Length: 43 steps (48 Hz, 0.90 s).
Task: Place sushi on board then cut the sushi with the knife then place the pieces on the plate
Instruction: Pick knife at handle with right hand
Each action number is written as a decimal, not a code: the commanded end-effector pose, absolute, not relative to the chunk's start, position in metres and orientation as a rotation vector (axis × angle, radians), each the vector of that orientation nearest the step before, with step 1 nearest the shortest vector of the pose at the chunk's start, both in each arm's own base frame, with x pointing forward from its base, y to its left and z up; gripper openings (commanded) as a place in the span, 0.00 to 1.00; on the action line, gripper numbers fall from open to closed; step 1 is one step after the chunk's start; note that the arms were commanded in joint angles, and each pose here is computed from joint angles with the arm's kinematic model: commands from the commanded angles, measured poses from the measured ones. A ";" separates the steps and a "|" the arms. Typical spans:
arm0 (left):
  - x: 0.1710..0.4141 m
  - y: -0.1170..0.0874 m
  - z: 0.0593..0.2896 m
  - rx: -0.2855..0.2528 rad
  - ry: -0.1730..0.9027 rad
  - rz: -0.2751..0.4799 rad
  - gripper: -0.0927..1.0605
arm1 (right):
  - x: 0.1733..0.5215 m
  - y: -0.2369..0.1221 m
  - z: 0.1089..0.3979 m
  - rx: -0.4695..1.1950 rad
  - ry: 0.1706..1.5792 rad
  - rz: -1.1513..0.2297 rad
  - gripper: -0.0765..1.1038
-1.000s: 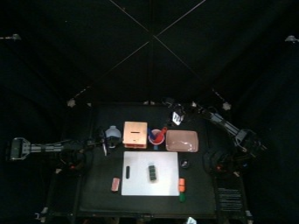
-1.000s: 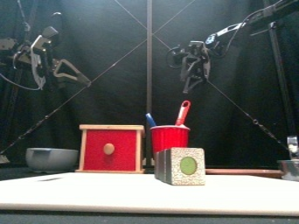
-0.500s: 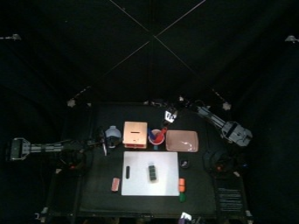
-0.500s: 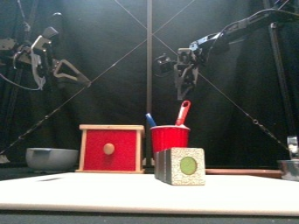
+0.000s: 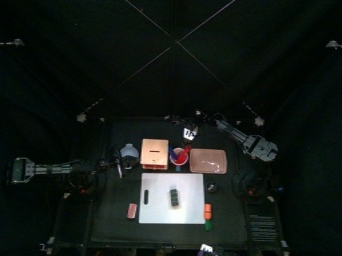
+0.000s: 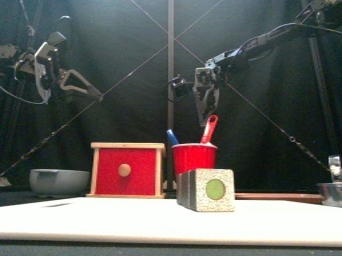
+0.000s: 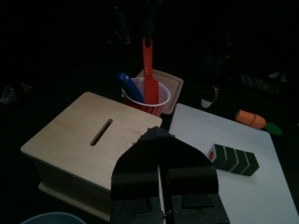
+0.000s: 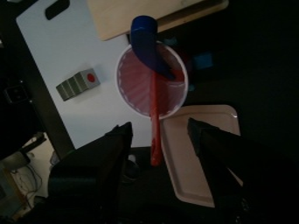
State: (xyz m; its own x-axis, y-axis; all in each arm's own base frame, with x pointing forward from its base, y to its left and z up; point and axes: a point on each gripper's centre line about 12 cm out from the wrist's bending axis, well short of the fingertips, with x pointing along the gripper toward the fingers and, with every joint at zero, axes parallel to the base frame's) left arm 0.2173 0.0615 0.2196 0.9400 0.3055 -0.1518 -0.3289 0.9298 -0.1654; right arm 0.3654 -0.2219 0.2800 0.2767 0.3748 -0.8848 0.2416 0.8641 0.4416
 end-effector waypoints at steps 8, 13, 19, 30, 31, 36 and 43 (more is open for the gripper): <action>0.218 0.063 0.221 -0.188 0.118 0.329 0.06 | 0.363 -0.213 0.282 0.528 1.330 0.096 0.80; 0.218 0.063 0.222 -0.187 0.117 0.329 0.06 | 0.361 -0.209 0.274 0.539 1.356 0.103 0.80; 0.218 0.063 0.221 -0.187 0.119 0.329 0.06 | 0.362 -0.206 0.267 0.543 1.372 0.115 0.80; 0.218 0.062 0.220 -0.190 0.123 0.330 0.06 | 0.363 -0.207 0.265 0.542 1.381 0.110 0.80; 0.218 0.062 0.220 -0.190 0.123 0.330 0.06 | 0.363 -0.207 0.263 0.542 1.384 0.112 0.80; 0.217 0.062 0.220 -0.189 0.123 0.329 0.06 | 0.365 -0.206 0.260 0.544 1.391 0.117 0.80; 0.217 0.062 0.219 -0.189 0.126 0.329 0.06 | 0.365 -0.206 0.257 0.549 1.398 0.119 0.79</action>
